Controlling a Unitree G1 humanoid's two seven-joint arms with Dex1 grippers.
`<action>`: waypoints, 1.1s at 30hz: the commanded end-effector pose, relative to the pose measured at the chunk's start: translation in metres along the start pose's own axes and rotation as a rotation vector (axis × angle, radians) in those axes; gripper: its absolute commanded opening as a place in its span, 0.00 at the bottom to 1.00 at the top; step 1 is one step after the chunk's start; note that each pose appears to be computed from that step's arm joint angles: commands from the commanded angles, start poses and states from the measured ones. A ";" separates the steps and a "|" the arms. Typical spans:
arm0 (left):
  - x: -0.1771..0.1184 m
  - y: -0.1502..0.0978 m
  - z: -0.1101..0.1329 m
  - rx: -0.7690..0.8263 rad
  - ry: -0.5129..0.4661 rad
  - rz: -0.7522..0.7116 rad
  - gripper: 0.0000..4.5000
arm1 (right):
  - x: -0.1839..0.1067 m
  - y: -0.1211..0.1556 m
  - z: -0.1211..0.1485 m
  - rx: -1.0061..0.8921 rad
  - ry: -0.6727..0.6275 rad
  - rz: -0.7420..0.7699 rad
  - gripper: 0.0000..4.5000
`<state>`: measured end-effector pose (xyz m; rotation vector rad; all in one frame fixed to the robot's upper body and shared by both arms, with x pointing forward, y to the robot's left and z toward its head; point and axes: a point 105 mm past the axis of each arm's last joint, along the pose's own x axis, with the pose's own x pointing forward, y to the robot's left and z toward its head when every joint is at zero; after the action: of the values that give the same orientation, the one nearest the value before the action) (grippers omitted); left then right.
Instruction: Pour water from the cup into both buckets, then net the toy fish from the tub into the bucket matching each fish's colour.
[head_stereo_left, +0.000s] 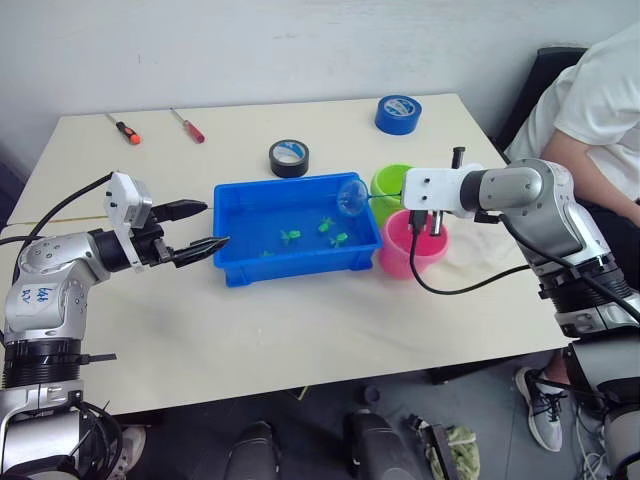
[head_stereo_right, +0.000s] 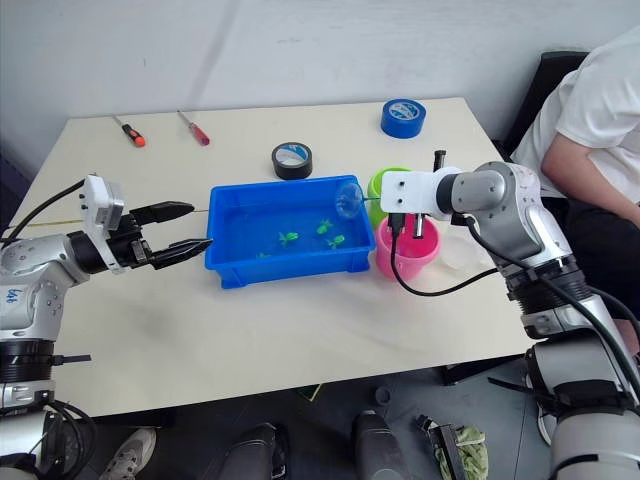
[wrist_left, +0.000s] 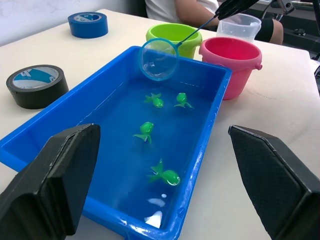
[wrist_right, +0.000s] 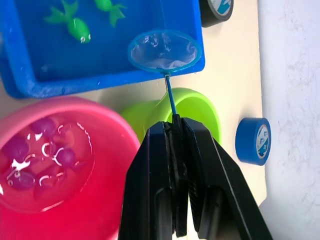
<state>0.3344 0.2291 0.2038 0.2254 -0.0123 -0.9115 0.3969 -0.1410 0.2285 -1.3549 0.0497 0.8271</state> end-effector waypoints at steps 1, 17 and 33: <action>-0.003 0.000 0.016 0.044 -0.039 -0.002 0.99 | -0.010 0.001 0.005 -0.078 -0.001 0.026 0.00; -0.004 -0.003 0.015 0.036 -0.043 0.004 0.99 | -0.017 0.041 0.036 -0.072 -0.138 0.250 0.00; -0.009 -0.002 0.016 0.038 -0.033 0.013 0.99 | 0.002 0.041 0.041 0.799 -0.306 0.251 0.00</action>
<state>0.3301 0.2308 0.2004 0.2023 -0.0033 -0.8986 0.3602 -0.1061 0.1908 -0.5233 0.3183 1.0656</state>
